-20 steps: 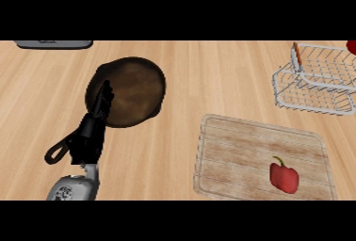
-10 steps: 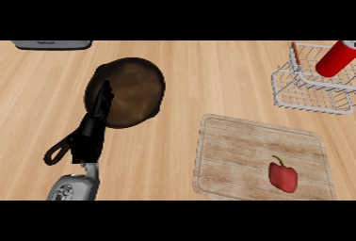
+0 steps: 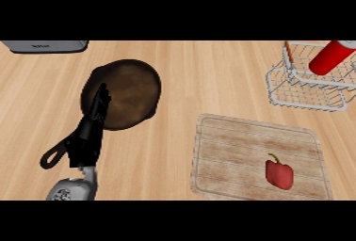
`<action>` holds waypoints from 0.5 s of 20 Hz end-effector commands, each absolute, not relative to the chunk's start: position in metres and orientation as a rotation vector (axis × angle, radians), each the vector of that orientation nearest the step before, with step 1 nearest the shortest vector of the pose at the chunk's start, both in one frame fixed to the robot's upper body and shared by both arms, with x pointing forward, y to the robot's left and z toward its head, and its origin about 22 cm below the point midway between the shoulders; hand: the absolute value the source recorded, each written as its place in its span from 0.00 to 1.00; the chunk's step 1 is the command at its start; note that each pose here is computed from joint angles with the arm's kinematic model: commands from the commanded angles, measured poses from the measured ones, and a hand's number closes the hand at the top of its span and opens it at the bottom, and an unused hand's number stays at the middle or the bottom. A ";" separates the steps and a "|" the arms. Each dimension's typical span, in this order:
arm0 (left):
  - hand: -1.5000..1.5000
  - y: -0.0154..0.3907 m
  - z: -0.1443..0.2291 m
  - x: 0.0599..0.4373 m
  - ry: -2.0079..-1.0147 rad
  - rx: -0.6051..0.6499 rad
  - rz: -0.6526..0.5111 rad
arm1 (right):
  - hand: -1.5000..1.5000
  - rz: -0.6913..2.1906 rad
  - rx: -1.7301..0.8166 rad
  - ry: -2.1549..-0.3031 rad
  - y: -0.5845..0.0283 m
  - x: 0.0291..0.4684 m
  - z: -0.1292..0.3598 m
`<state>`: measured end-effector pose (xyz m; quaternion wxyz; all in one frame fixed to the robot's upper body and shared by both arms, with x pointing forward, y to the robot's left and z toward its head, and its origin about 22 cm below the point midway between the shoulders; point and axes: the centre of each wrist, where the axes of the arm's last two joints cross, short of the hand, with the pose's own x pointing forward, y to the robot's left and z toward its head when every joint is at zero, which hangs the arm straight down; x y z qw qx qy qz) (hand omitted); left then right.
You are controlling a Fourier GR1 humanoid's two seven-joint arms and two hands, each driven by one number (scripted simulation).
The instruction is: Pick the can from the cutting board and place it in the tiered basket
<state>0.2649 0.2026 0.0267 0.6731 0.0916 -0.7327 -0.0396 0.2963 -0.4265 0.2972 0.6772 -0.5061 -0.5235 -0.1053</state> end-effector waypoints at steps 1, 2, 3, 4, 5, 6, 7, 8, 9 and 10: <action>0.50 0.202 0.024 0.268 -1.658 0.208 -0.084 | 0.00 -0.387 -1.108 -1.216 -0.478 0.244 0.295; 0.50 0.211 0.032 0.267 -1.660 0.210 -0.078 | 0.00 -0.408 -1.095 -1.236 -0.479 0.223 0.301; 0.50 0.213 0.036 0.273 -1.646 0.213 -0.073 | 0.00 -0.420 -1.073 -1.224 -0.477 0.216 0.283; 0.50 0.215 0.031 0.258 -1.650 0.228 -0.074 | 0.00 -0.440 -1.086 -1.225 -0.495 0.193 0.281; 0.50 0.221 0.030 0.273 -1.649 0.233 -0.066 | 0.00 -0.414 -1.083 -1.238 -0.499 0.178 0.280; 0.50 0.210 0.021 0.260 -1.656 0.247 -0.061 | 0.00 -0.386 -1.084 -1.240 -0.511 0.157 0.282; 0.50 0.209 0.023 0.257 -1.657 0.242 -0.066 | 0.00 -0.418 -1.089 -1.237 -0.516 0.142 0.262; 0.50 0.212 0.033 0.254 -1.654 0.205 -0.076 | 0.00 -0.439 -1.083 -1.250 -0.525 0.127 0.260; 0.50 0.213 0.021 0.258 -1.644 0.227 -0.065 | 0.00 -0.418 -1.049 -1.279 -0.527 0.112 0.250; 0.50 0.214 0.027 0.255 -1.625 0.228 -0.069 | 0.00 -0.387 -1.052 -1.282 -0.537 0.094 0.254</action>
